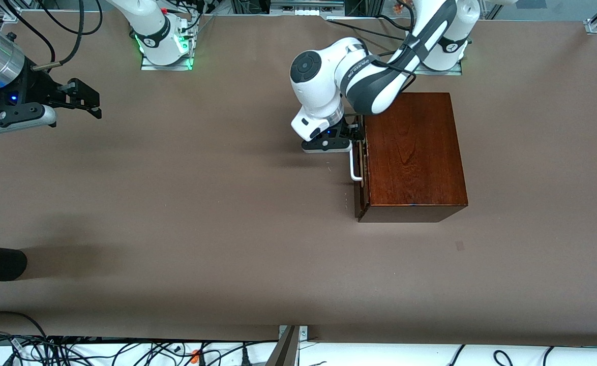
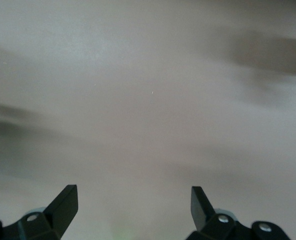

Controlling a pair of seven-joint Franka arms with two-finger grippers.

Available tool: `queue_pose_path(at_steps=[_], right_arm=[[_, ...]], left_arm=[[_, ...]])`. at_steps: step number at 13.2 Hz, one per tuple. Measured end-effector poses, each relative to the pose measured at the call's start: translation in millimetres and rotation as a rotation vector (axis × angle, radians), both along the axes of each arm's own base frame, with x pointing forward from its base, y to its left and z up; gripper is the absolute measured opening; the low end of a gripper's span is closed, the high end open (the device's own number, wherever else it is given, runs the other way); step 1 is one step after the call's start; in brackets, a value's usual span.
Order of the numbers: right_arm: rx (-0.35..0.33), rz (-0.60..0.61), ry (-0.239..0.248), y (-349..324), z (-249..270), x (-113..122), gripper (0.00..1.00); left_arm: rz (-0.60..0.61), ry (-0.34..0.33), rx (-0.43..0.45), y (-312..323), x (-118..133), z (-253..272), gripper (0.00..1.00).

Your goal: Open drawer, take yellow block, close drawer

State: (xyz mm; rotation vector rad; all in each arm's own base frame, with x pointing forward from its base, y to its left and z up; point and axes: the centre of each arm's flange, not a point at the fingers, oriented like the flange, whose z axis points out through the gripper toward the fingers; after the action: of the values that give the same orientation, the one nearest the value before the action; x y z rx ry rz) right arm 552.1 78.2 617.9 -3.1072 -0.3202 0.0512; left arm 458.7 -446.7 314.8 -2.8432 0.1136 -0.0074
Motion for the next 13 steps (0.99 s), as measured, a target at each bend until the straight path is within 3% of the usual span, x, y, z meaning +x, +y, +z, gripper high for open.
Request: queue_pose_path(at_steps=[13], right_arm=[[0.000,0.000,0.000,-0.1,0.0,0.0,1.00]], left_arm=[[-0.028,0.015,-0.016,-0.8,-6.3,-45.7,1.00]])
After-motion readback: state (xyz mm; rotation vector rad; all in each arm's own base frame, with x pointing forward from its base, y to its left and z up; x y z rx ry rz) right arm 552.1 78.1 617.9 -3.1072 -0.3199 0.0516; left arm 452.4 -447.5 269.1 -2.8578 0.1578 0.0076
